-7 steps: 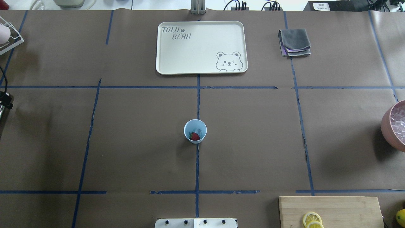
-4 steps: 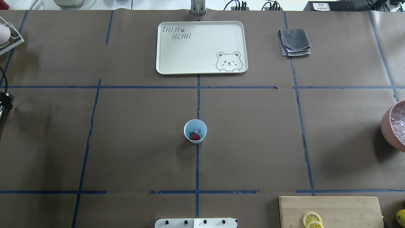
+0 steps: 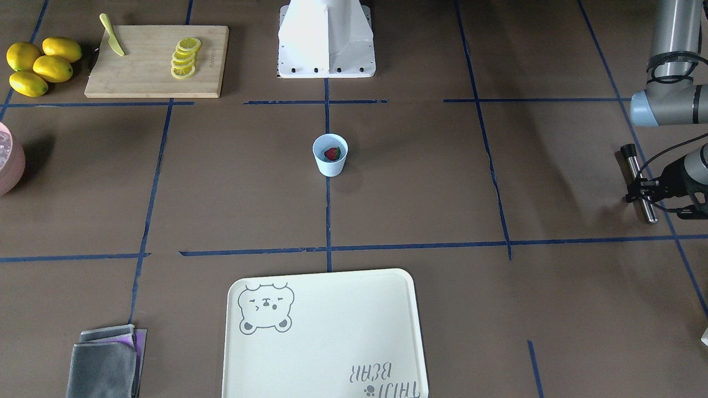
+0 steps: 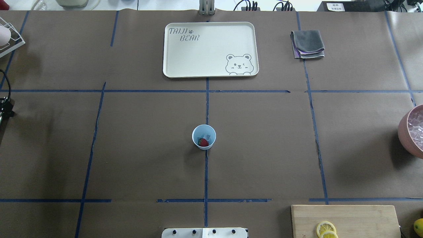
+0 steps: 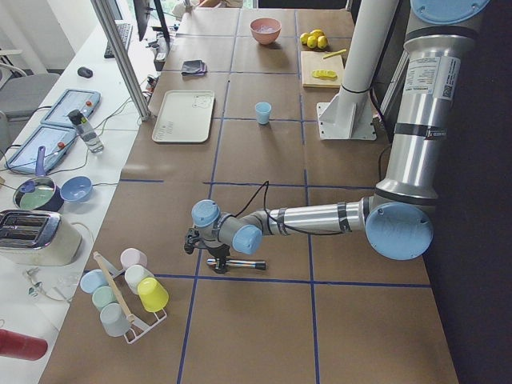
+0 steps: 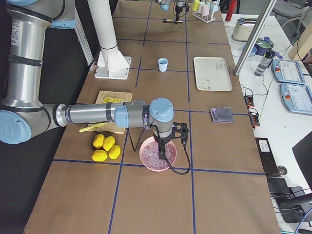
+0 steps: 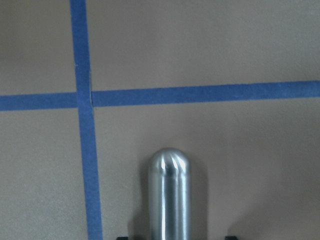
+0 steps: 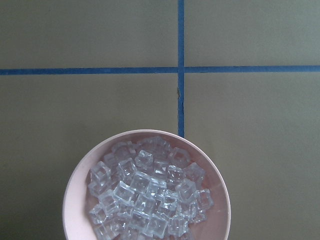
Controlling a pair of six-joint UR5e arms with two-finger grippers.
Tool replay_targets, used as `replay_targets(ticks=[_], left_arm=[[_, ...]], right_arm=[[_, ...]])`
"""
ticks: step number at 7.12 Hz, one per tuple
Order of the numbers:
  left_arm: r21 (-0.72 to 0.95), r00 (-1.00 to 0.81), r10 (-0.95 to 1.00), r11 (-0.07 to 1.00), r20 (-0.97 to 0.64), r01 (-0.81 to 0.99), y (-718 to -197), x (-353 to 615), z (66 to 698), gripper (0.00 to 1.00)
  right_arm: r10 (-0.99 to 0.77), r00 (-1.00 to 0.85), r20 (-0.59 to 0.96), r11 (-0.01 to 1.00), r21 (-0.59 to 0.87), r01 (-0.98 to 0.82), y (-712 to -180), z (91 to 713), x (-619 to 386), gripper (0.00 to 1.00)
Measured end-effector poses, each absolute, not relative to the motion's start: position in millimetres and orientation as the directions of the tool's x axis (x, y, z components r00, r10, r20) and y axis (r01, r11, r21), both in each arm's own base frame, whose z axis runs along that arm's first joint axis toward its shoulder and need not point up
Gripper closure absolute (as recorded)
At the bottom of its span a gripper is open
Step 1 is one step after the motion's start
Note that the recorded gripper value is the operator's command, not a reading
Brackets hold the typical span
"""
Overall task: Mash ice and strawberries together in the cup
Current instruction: 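Grasp the steel muddler with the black tip in the left gripper, then carry the muddler upright with the left gripper over the blue cup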
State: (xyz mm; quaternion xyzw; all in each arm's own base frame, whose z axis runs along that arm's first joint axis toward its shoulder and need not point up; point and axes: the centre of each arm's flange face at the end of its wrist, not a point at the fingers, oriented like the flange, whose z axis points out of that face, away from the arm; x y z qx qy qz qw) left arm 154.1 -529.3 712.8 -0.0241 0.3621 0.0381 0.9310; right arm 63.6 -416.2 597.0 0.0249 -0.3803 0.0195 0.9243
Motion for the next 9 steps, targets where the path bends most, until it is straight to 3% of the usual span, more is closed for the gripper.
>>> replay_targets(ticks=[3, 6, 9], left_arm=[[0.01, 0.711, 0.078, 0.995, -0.698, -0.099, -533.8, 158.5, 694.3, 1.0], [0.172, 0.577, 0.194, 0.981, -0.794, -0.092, -532.3, 200.1, 529.9, 1.0], [0.34, 0.415, 0.359, 0.933, -0.836, -0.122, -485.0, 298.2, 340.8, 1.0]], right_arm=[[0.018, 0.71, 0.704, 0.997, 0.036, -0.061, -412.4, 592.6, 65.8, 0.0], [0.015, 0.709, 0.705, 0.997, 0.043, -0.064, -411.4, 588.3, 66.7, 0.0], [0.011, 0.709, 0.705, 0.997, 0.05, -0.065, -414.6, 584.7, 66.8, 0.0]])
